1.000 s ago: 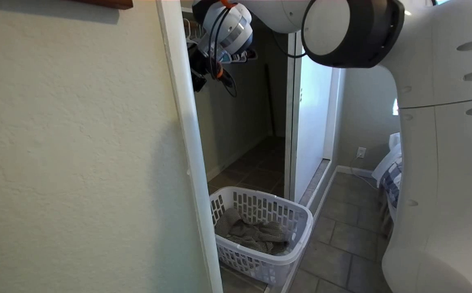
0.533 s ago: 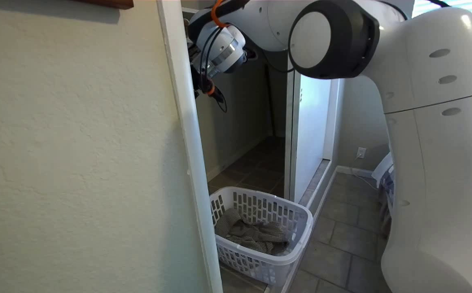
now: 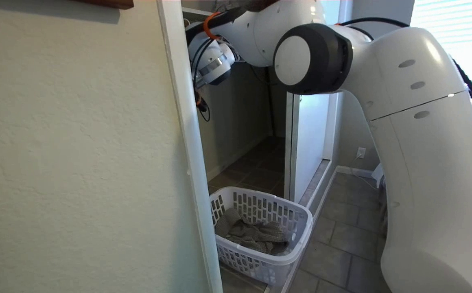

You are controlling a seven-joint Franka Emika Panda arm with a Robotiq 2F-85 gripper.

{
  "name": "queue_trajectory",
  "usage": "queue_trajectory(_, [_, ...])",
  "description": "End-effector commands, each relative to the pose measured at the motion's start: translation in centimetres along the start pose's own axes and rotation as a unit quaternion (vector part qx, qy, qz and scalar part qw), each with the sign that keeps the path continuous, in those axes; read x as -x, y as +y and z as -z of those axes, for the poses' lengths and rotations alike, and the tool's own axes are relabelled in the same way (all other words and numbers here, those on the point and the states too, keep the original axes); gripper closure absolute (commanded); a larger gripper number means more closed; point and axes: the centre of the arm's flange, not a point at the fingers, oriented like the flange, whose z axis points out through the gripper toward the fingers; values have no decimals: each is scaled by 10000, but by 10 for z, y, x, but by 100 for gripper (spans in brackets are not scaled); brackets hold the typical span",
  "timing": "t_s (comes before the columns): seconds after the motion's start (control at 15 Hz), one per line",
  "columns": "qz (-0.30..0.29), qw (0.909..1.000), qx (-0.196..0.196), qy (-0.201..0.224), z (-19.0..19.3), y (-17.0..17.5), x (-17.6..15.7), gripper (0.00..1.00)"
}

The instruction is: Put the white towel in the laundry basket

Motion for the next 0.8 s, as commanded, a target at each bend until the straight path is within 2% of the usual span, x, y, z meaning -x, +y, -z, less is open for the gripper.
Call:
queue_trajectory(0.0, [187,9987,-445,161,-18,6,-22,34])
queue_trajectory(0.4, [139,9962,-842,-174,-14,-10,-36,76])
queue_trajectory(0.6, [-8,9958,-849,-331,-3,-18,-39,96])
queue_trajectory(0.73, [-159,9957,-767,-490,7,-23,-39,99])
